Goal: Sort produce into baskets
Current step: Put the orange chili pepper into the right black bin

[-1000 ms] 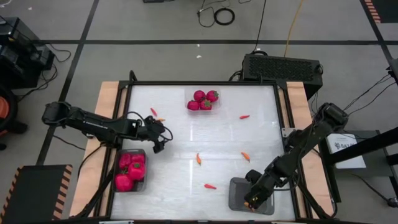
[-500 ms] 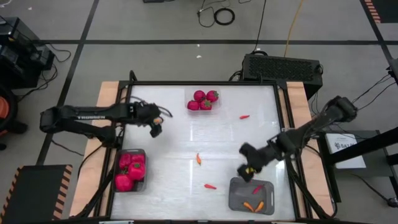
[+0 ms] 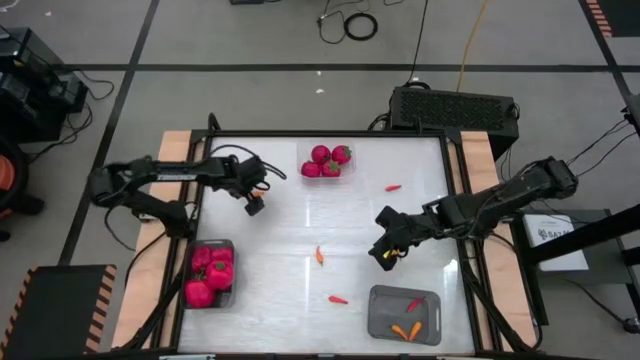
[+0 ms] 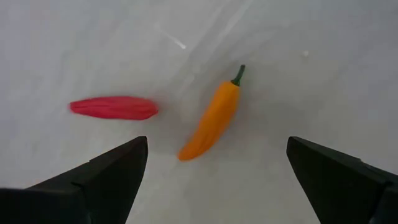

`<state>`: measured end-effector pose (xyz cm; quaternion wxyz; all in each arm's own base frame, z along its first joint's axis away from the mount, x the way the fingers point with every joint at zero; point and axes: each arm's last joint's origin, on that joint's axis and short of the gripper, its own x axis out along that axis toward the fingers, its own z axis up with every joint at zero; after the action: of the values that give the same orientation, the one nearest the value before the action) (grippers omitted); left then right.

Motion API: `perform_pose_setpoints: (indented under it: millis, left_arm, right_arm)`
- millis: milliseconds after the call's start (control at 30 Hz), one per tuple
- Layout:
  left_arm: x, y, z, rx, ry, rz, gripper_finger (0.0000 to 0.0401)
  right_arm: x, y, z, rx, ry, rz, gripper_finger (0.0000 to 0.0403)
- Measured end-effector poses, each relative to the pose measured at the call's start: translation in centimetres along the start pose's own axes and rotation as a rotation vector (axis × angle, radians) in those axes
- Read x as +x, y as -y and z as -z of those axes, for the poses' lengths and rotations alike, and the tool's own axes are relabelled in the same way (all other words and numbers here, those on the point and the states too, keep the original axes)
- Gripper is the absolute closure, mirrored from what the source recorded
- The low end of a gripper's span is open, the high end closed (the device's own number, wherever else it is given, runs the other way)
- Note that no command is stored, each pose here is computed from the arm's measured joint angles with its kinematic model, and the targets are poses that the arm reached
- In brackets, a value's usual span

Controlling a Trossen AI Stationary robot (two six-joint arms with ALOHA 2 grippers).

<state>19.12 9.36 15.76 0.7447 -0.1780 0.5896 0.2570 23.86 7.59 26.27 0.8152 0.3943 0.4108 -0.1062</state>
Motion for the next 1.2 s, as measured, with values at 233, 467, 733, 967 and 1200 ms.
perform_pose_setpoints:
  millis: [233, 467, 733, 967, 1200]
  left_arm:
    - [2.4, 0.4, -0.8, 0.003, -0.037, 0.023, 0.0021]
    - [2.5, 0.5, -0.8, 0.004, -0.045, 0.034, 0.0105]
    - [2.6, 0.5, -0.8, 0.003, -0.041, 0.036, 0.0226]
    - [2.1, 0.7, -1.2, 0.005, -0.024, 0.074, 0.0343]
    - [-0.5, 3.3, -2.7, 0.073, 0.108, 0.378, 0.0388]
  right_arm:
    - [0.0, 0.1, 0.0, -0.018, -0.003, 0.006, 0.0248]
    - [0.0, 0.1, 0.0, -0.017, -0.001, 0.007, 0.0248]
    - [0.0, 0.1, -0.1, -0.017, 0.026, 0.022, 0.0248]
    - [0.0, 0.1, -0.1, -0.023, 0.026, 0.022, 0.0248]
    - [0.0, 0.1, -0.1, -0.014, 0.026, 0.022, 0.0248]
